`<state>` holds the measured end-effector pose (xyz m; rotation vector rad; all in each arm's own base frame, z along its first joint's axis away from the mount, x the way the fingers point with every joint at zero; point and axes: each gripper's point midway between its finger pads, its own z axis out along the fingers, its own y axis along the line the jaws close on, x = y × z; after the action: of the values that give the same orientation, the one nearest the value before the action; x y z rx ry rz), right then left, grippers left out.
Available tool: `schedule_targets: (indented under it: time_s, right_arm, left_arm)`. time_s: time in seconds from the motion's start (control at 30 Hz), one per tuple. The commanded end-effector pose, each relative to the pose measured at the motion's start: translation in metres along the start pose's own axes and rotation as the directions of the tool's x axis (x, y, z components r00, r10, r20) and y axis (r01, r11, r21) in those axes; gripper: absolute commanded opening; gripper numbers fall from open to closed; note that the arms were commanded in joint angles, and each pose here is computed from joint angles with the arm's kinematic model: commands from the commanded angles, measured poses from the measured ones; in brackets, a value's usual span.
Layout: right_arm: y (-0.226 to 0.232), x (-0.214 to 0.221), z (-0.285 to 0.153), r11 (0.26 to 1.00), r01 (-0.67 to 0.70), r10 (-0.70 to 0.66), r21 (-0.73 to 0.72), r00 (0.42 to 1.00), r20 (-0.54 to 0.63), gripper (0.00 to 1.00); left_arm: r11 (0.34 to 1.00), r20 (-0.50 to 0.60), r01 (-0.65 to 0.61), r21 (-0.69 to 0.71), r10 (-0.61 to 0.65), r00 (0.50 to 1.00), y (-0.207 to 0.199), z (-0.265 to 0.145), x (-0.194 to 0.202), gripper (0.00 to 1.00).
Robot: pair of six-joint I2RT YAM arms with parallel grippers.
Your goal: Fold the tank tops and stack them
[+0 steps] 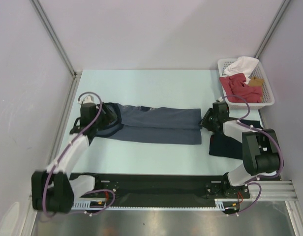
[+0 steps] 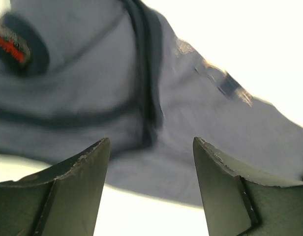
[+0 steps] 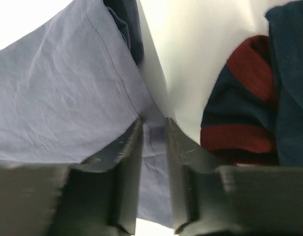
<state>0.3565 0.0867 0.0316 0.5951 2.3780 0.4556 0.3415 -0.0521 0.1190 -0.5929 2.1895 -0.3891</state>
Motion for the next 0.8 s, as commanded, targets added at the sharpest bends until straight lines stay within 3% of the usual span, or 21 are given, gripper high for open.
schedule_targets:
  time_s: [0.0, 0.1, 0.23, 0.33, 0.37, 0.47, 0.63, 0.77]
  right_arm:
    - [0.011, -0.029, -0.018, 0.998, 0.062, -0.063, 0.015, 0.993, 0.102, 0.34]
    - [0.02, -0.046, -0.029, 0.995, 0.098, -0.101, 0.029, 0.981, 0.164, 0.47]
    - [0.04, -0.065, -0.029, 0.986, 0.161, -0.167, 0.046, 0.966, 0.197, 0.76]
    - [0.05, -0.072, -0.011, 0.975, 0.202, -0.215, 0.096, 0.963, 0.159, 0.76]
    - [0.05, -0.069, -0.005, 0.97, 0.213, -0.228, 0.117, 0.965, 0.131, 0.76]
    - [0.048, -0.069, 0.016, 0.965, 0.215, -0.231, 0.152, 0.969, 0.092, 0.75]
    - [0.036, -0.058, 0.041, 0.957, 0.199, -0.211, 0.21, 0.977, 0.037, 0.72]
    - [0.03, -0.047, 0.052, 0.95, 0.21, -0.215, 0.232, 0.977, -0.002, 0.68]
  left_arm:
    - [0.995, 0.078, 0.028, 0.091, -0.035, 0.996, -0.012, -0.039, 0.006, 0.74]
    - [0.993, 0.078, 0.072, 0.092, -0.079, 0.994, 0.003, -0.057, 0.029, 0.75]
    - [0.987, 0.104, 0.16, 0.008, -0.16, 0.982, 0.033, -0.066, 0.048, 0.76]
    - [0.97, 0.121, 0.237, -0.062, -0.228, 0.966, 0.05, -0.067, 0.055, 0.88]
    - [0.961, 0.101, 0.255, -0.111, -0.244, 0.964, 0.059, -0.067, 0.064, 1.0]
    - [0.93, 0.099, 0.307, -0.2, -0.293, 0.951, 0.077, -0.063, 0.073, 1.0]
    - [0.912, 0.04, 0.338, -0.233, -0.339, 0.94, 0.09, -0.045, 0.093, 1.0]
    - [0.891, 0.062, 0.367, -0.268, -0.364, 0.929, 0.101, -0.029, 0.092, 1.0]
